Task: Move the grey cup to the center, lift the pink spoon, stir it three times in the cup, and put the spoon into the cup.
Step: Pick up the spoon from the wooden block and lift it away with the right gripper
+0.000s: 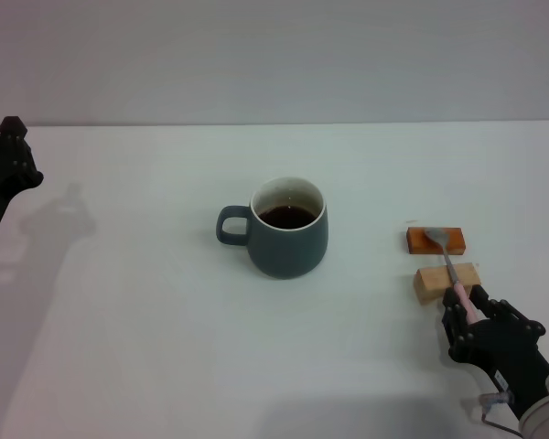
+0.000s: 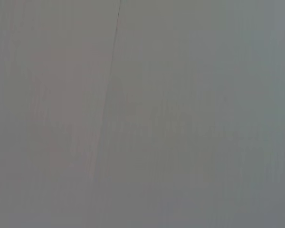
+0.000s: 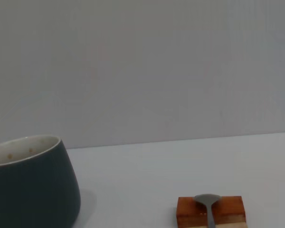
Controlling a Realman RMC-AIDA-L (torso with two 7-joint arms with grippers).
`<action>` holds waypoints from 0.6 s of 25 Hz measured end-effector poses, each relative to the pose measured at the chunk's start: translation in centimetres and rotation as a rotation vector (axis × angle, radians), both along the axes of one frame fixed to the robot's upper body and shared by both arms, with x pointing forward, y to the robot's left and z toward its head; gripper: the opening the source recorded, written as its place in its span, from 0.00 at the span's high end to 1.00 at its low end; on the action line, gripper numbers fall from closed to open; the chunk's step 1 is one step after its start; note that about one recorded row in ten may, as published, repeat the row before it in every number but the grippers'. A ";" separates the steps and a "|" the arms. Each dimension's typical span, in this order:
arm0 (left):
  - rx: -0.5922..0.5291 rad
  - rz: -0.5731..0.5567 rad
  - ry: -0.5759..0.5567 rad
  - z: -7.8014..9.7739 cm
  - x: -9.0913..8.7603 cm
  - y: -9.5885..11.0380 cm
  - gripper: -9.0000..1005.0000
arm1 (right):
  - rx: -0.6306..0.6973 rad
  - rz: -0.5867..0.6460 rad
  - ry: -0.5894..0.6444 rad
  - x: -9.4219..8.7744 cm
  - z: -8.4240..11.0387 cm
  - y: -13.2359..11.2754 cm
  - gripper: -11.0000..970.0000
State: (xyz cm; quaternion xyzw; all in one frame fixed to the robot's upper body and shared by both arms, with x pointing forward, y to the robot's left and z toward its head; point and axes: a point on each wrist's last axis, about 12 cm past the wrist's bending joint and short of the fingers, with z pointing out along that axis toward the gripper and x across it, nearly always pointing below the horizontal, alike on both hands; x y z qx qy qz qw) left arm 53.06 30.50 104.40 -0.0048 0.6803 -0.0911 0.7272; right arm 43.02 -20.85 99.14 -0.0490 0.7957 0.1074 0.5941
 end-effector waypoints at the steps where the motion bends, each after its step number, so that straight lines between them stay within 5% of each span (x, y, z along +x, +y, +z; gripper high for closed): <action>1: 0.000 0.000 0.000 0.0 0.0 0.0 0.99 | 0.001 0.001 0.000 0.0 0.0 0.0 0.59; 15: -0.004 0.007 -0.006 0.0 -0.4 0.2 0.99 | 0.002 0.002 0.000 -0.1 0.0 0.1 0.67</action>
